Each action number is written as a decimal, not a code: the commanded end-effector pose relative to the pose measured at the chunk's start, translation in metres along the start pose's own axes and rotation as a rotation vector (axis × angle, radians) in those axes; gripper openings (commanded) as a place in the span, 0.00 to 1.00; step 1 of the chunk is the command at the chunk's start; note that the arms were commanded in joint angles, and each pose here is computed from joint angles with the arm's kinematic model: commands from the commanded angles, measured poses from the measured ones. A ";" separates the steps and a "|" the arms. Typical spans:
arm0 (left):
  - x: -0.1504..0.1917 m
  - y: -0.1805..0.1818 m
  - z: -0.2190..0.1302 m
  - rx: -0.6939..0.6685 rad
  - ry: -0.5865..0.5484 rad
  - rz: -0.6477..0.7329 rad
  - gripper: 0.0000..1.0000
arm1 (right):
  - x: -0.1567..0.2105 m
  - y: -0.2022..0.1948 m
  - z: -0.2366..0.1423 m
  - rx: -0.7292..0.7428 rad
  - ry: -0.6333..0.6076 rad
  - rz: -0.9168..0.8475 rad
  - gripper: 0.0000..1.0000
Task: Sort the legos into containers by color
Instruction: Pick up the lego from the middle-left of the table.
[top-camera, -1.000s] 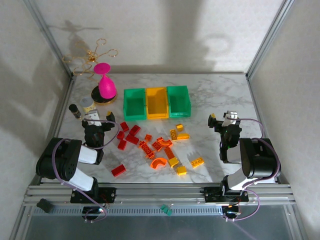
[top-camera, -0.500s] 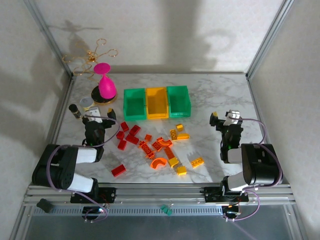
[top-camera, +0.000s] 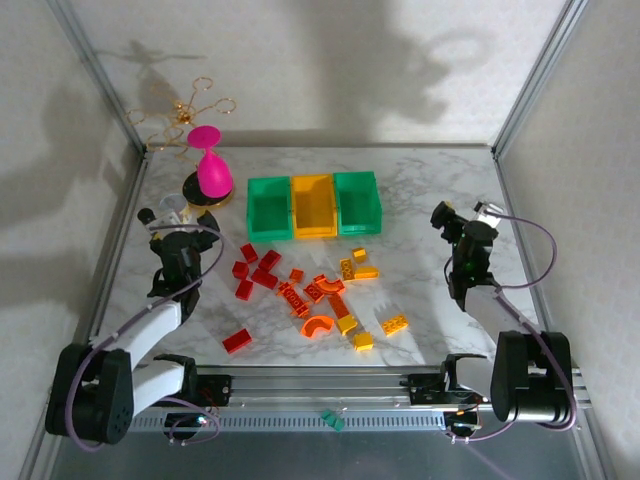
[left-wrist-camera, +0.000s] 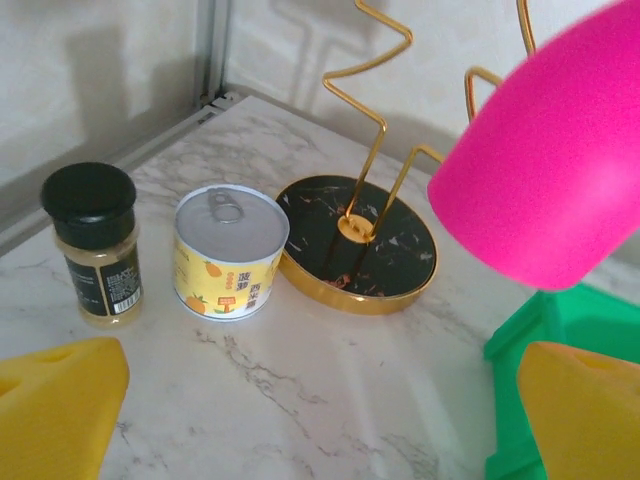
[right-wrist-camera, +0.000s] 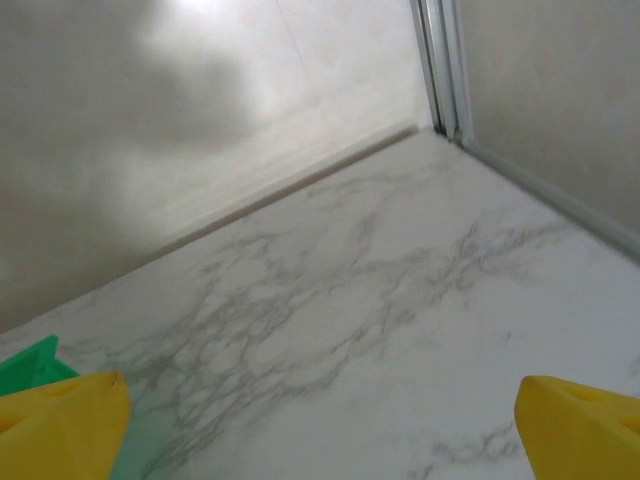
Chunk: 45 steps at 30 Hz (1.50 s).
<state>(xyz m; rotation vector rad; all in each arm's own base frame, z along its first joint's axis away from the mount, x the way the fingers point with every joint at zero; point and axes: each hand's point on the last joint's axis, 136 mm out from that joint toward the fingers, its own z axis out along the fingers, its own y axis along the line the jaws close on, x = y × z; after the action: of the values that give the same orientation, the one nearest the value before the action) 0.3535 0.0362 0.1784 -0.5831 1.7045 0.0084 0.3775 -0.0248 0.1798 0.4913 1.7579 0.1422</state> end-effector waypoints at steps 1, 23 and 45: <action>0.010 0.008 -0.004 -0.051 0.090 -0.146 1.00 | 0.021 0.009 -0.006 -0.044 0.149 0.105 0.99; 0.102 -0.052 -0.070 0.059 0.656 0.070 1.00 | 0.118 0.152 -0.083 -0.463 0.630 -0.097 0.99; 0.167 -0.058 -0.047 -0.001 0.791 0.294 0.82 | 0.172 0.227 -0.128 -0.608 0.704 -0.188 0.99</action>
<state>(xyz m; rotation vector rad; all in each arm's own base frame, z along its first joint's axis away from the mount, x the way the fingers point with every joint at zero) 0.3087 -0.0922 0.0475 -0.3647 2.5710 -0.0494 0.2751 0.2649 0.1265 -0.2372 2.3202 0.7692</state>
